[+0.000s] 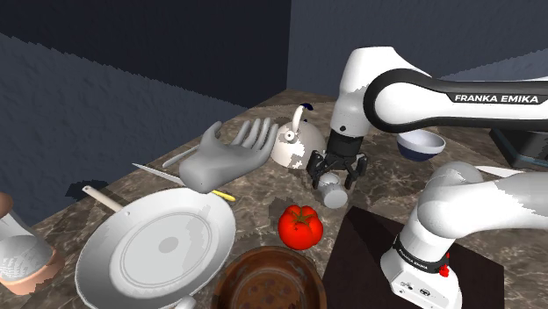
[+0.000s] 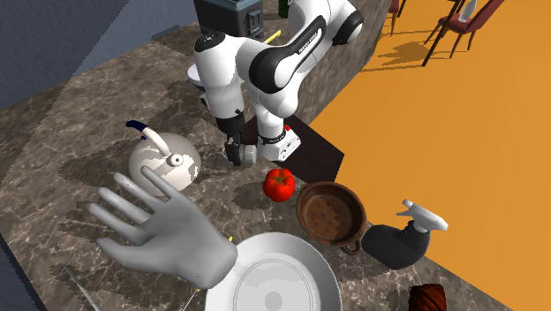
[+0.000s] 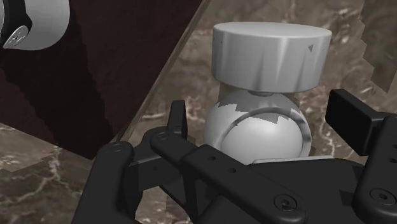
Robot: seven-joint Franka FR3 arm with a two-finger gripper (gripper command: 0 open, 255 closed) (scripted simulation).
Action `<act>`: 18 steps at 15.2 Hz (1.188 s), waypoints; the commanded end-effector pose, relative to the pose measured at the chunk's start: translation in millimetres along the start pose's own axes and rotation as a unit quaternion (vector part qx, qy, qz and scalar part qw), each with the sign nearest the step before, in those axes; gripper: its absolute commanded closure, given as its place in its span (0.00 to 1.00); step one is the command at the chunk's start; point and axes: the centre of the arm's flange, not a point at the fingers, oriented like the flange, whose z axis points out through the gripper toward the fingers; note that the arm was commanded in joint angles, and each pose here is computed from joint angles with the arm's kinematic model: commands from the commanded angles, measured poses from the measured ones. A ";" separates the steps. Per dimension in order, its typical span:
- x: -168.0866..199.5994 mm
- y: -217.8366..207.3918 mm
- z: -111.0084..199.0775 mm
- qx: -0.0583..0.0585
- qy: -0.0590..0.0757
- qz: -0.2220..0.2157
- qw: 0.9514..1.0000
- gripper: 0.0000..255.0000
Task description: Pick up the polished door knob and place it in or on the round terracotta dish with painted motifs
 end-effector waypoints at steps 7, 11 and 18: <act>0.0 0.0 0.1 0.000 0.000 0.000 1.000 1.00; 0.0 0.0 0.1 0.000 0.000 0.000 1.000 1.00; -2.4 -3.5 -31.3 0.000 0.000 0.000 1.000 1.00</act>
